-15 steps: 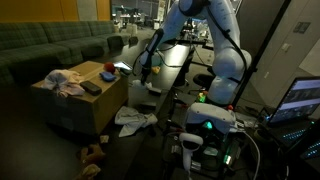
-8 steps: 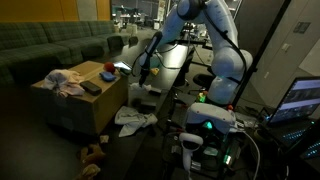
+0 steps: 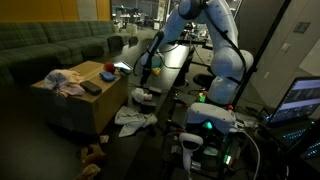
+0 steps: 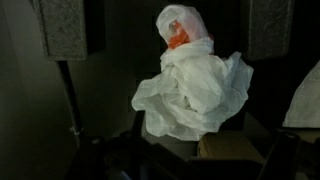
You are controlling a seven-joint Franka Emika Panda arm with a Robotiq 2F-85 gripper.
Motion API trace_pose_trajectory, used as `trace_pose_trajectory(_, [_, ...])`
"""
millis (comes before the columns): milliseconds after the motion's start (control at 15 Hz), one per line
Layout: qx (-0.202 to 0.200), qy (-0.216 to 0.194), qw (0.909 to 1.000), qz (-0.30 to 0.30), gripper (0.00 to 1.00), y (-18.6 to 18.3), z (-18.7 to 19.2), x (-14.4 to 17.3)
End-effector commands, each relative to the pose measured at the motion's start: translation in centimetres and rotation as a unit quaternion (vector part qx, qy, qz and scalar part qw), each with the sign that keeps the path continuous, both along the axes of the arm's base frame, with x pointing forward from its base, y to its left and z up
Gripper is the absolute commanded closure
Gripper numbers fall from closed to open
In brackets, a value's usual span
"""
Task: Pick up all the objects that are on the box and put them on the table, then pick up the objects that are on the table and put them on the box
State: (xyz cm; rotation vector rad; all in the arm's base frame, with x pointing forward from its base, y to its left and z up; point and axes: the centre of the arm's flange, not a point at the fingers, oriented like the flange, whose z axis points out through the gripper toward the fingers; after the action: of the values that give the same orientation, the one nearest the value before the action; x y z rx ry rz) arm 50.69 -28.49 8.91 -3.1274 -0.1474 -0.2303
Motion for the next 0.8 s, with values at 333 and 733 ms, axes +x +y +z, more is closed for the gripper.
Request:
trace_pose_trajectory(333, [0.017,0.022,0.999,0.034,0.0,3.1,-0.4,-7.0])
trace_pose_trajectory(733, [0.025,0.007,0.9996,0.013,0.0,6.1,-3.4,-9.5])
